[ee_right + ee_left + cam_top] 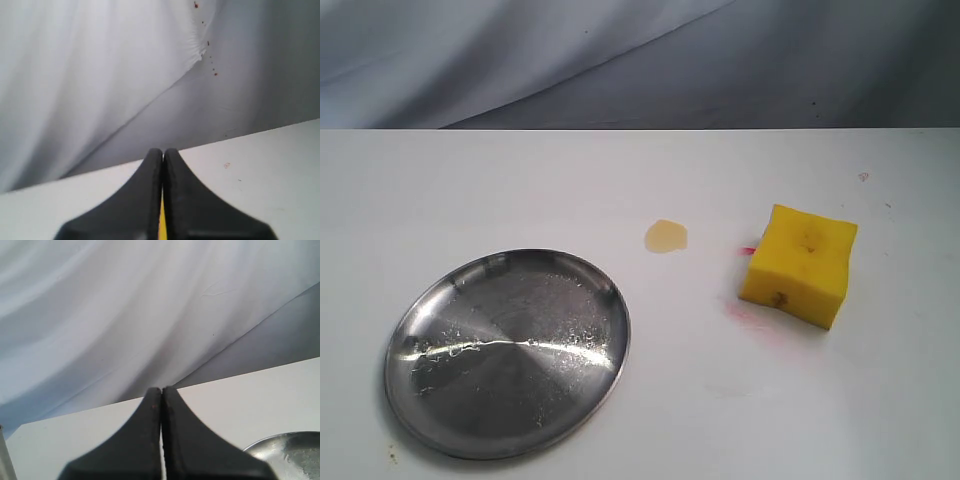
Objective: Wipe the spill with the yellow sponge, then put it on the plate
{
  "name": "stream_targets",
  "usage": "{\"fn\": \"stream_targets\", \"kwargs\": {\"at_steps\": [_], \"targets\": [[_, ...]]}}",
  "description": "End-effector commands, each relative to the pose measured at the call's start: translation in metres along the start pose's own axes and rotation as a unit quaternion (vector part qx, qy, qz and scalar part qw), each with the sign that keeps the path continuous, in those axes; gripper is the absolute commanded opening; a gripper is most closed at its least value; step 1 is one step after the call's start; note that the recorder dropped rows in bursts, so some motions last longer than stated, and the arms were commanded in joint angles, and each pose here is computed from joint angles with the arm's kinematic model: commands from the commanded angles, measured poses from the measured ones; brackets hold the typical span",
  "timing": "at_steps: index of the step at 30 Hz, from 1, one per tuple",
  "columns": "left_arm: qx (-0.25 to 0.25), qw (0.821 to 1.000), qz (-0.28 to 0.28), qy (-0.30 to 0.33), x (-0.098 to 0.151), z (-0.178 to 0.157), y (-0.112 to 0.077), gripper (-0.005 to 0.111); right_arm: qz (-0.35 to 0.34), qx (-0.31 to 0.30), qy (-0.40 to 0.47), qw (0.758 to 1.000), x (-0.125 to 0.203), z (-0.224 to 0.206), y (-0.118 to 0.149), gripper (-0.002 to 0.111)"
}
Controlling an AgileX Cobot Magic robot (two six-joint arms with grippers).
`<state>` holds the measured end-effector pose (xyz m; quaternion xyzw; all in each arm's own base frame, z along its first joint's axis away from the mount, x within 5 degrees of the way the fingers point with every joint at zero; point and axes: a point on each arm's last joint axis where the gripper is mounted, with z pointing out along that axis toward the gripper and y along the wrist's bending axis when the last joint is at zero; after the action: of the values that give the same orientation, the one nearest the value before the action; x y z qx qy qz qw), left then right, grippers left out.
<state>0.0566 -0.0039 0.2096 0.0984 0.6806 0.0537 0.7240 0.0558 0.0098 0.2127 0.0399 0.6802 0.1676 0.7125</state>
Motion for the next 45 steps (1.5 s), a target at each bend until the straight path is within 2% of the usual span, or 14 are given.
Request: {"fn": "stream_targets", "kwargs": {"at_steps": [1,6,11,17,20,24,27,29,34,42,45], "targets": [[-0.002,1.0,-0.008,-0.005,-0.002,0.0,0.0,0.0,0.07,-0.003,-0.027,0.997,-0.009,-0.001,0.002,0.0],[-0.002,1.0,-0.008,-0.005,-0.002,0.0,0.0,0.0,0.067,0.007,0.045,0.997,-0.033,0.015,0.012,0.0],[-0.002,1.0,-0.008,-0.005,-0.002,0.0,0.0,0.0,0.049,0.017,0.154,0.987,-0.055,0.054,0.023,0.0],[-0.002,1.0,-0.008,-0.005,-0.002,0.0,0.0,0.0,0.0,-0.012,0.312,0.95,-0.058,0.117,0.044,0.0],[-0.002,1.0,-0.008,-0.005,-0.002,0.0,0.0,0.0,-0.032,-0.028,0.391,0.919,-0.046,0.146,0.053,0.007],[-0.002,1.0,-0.008,-0.005,-0.002,0.0,0.0,0.0,-0.035,-0.02,0.484,0.874,-0.021,0.181,0.054,0.037],[-0.002,1.0,-0.008,-0.005,-0.002,0.0,0.0,0.0,-0.029,-0.006,0.52,0.854,0.0,0.204,0.051,0.062],[-0.002,1.0,-0.008,-0.005,-0.002,0.0,0.0,0.0,-0.021,0.005,0.531,0.847,0.012,0.219,0.049,0.072],[-0.002,1.0,-0.008,-0.005,-0.002,0.0,0.0,0.0,-0.019,0.023,0.546,0.837,0.04,0.244,0.042,0.075],[-0.002,1.0,-0.008,-0.005,-0.002,0.0,0.0,0.0,0.011,0.071,0.518,0.852,0.081,0.268,0.028,0.075],[-0.002,1.0,-0.008,-0.005,-0.002,0.0,0.0,0.0,0.021,0.087,0.525,0.846,0.098,0.272,0.022,0.074]]}}
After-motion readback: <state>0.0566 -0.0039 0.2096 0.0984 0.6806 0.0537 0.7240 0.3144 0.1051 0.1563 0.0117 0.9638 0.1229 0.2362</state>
